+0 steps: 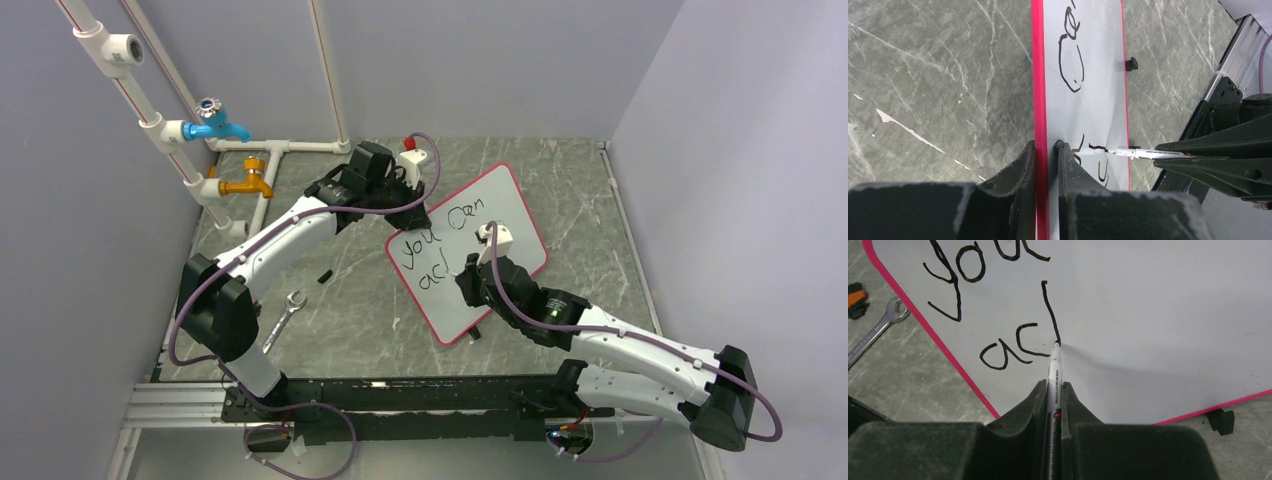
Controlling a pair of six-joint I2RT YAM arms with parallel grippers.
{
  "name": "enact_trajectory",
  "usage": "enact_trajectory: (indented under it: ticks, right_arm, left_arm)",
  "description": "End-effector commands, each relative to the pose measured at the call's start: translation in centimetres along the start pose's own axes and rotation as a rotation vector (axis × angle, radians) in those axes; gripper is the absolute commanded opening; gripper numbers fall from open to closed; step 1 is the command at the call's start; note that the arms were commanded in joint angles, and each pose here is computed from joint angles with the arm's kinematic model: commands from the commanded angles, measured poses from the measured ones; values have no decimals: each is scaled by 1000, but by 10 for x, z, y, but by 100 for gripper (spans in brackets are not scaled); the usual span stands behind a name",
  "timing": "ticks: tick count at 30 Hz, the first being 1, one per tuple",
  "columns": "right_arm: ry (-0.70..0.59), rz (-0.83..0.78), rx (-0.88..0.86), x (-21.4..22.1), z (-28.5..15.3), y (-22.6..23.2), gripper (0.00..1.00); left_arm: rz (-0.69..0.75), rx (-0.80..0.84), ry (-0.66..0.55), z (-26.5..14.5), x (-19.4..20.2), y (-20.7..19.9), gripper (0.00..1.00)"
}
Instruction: Write a sentence on the whiteboard
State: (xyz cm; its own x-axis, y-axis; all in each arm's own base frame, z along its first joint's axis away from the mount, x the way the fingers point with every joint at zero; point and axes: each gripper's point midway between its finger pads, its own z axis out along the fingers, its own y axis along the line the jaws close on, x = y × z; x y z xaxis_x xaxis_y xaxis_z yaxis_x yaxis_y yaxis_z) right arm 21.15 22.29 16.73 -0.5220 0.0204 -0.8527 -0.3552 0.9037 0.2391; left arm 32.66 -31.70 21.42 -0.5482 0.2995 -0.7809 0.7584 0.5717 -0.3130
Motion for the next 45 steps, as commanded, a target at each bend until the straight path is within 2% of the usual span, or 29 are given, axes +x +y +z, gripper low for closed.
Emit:
enact_trajectory:
  ticks: [1,17,20,45]
  right_arm:
    - [-74,8,15,-31,0,5,0]
    - [-111,-26,73,-54,10,7,0]
    - [-110,-22,95,-55,10,2,0]
    - [25,1,68,-15,-3,-10,0]
  left_arm:
    - [110,-57,-77,-16,-22,6,0]
    - [111,-54,-67,-15,-20,3,0]
    - [147,-52,-66,-16,-20,3,0]
    - [156,-59,-84,-23,-26,1,0]
